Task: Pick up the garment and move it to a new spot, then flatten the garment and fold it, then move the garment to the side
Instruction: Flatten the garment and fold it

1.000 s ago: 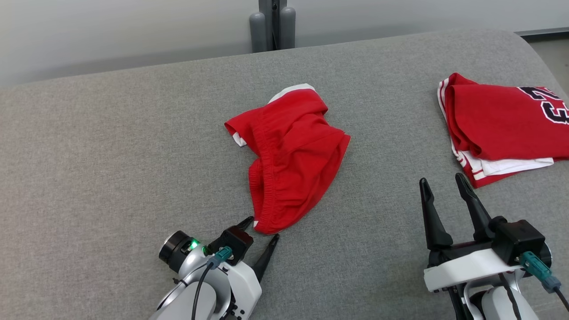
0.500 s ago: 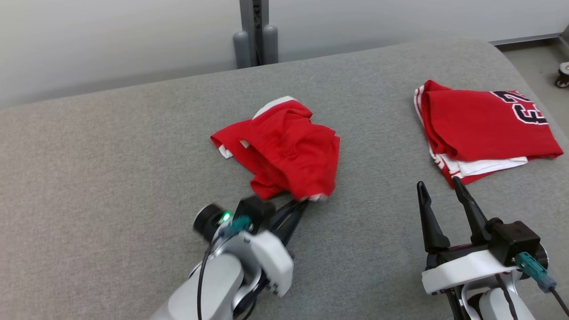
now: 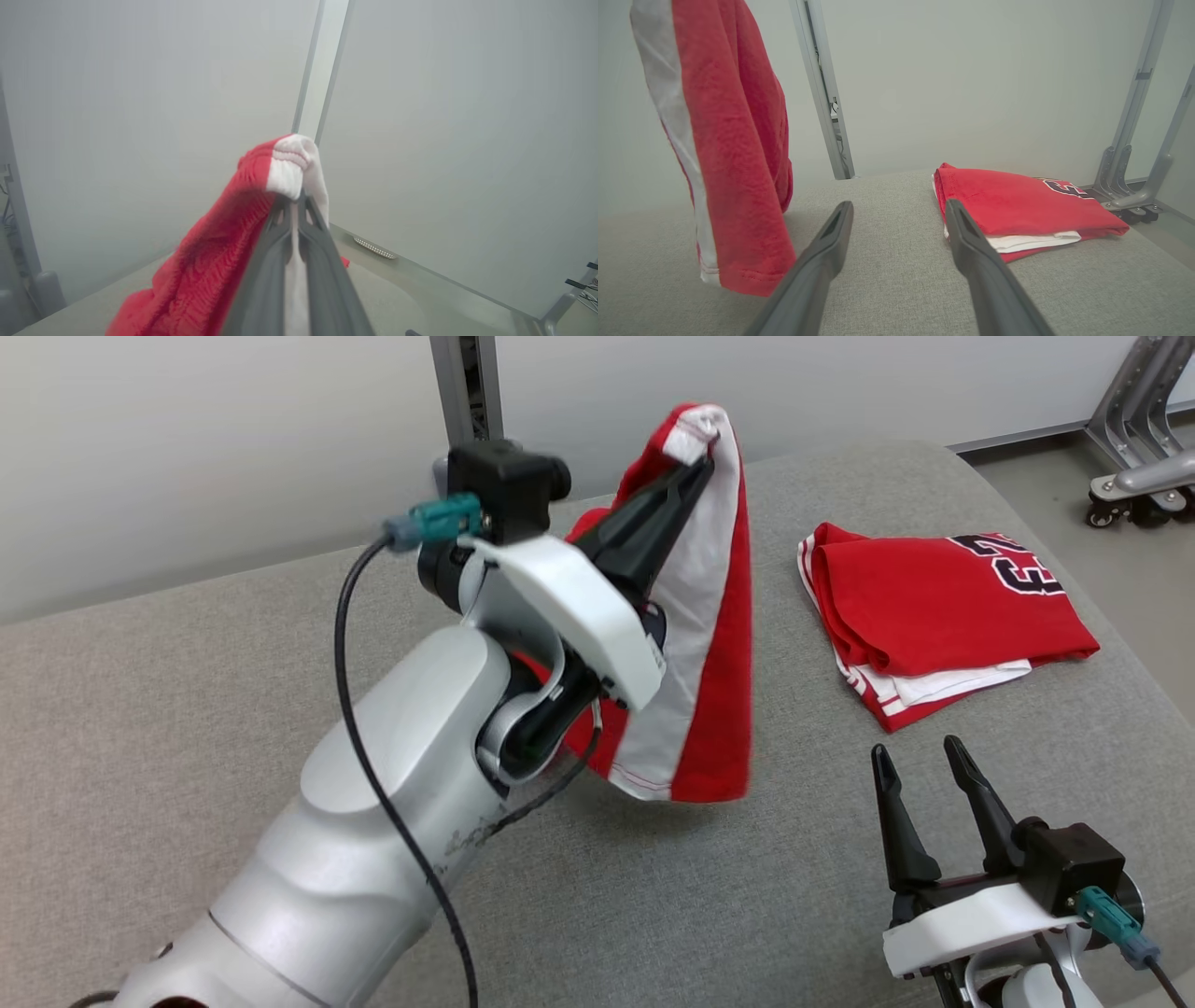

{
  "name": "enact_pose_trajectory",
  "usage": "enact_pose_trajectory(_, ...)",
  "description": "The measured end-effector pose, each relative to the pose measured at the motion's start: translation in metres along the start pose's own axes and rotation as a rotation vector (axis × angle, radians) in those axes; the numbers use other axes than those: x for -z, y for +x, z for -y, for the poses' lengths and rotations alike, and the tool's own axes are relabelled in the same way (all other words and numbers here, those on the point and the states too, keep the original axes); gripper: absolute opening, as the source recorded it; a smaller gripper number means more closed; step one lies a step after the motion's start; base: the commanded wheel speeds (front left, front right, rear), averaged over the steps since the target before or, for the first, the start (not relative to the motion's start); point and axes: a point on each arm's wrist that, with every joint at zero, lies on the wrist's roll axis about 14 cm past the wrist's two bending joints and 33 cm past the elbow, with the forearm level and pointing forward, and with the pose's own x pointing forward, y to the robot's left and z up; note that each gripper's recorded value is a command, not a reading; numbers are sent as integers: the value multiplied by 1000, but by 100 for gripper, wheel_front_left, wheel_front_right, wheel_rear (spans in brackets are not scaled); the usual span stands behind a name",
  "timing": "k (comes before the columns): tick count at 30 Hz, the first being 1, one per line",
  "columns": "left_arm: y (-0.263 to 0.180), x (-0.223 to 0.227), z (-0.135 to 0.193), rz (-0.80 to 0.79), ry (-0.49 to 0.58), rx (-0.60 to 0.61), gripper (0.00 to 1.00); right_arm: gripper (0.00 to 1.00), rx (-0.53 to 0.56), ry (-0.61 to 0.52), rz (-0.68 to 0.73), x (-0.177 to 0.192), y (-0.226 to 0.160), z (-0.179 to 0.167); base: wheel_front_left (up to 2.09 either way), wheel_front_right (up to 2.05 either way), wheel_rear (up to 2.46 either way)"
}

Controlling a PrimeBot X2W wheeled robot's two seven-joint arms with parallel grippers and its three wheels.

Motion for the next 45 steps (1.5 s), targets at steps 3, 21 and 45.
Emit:
enact_pose_trajectory(3,7,-8,-2,-13,16,-40,0,100,5,0,3,-1,-2,1,0,0,0)
enact_pose_trajectory(21,-108,136,-150,-349,-141,-587,0,100,-57,8,-51,19,15,-18,0,0,0)
enact_pose_trajectory(45,-233,109,-181,-286,106,-744,0,100,-317,105,-224,68,7,-90,0,0,0)
